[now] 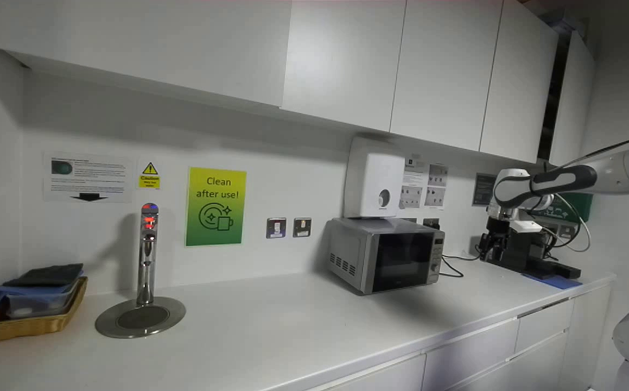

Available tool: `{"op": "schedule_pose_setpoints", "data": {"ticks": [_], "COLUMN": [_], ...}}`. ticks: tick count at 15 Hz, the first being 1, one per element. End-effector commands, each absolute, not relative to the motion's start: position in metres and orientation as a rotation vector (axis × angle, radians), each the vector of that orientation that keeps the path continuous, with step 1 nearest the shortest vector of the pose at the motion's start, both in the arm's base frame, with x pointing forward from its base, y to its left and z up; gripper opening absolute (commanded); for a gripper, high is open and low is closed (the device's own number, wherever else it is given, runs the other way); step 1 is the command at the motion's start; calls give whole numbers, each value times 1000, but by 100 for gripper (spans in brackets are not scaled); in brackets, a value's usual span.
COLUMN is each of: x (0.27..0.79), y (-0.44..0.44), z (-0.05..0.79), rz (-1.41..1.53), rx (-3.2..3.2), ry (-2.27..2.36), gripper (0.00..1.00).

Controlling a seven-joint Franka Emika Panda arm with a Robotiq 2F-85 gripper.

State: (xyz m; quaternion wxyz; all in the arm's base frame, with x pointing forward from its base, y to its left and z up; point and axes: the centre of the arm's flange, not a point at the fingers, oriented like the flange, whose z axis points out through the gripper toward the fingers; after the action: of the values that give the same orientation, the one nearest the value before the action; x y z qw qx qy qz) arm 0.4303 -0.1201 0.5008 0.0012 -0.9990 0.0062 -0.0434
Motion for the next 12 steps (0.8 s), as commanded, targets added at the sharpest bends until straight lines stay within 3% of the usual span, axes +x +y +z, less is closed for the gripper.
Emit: {"op": "schedule_pose_setpoints", "data": {"ticks": [1, 3, 4, 6, 9, 10, 12], "x": [443, 449, 450, 453, 460, 456, 459], "y": [-104, -100, -99, -99, -103, -101, -102], "z": [500, 500, 500, 498, 495, 501, 498], "rz": [-201, -240, -266, -342, -428, -362, -380], "rx": [-3111, -3096, -3087, -3072, -3075, -3094, -3095], "ry": [83, 98, 88, 86, 70, 81, 82], "gripper": [100, 100, 75, 67, 45, 61, 47]}}
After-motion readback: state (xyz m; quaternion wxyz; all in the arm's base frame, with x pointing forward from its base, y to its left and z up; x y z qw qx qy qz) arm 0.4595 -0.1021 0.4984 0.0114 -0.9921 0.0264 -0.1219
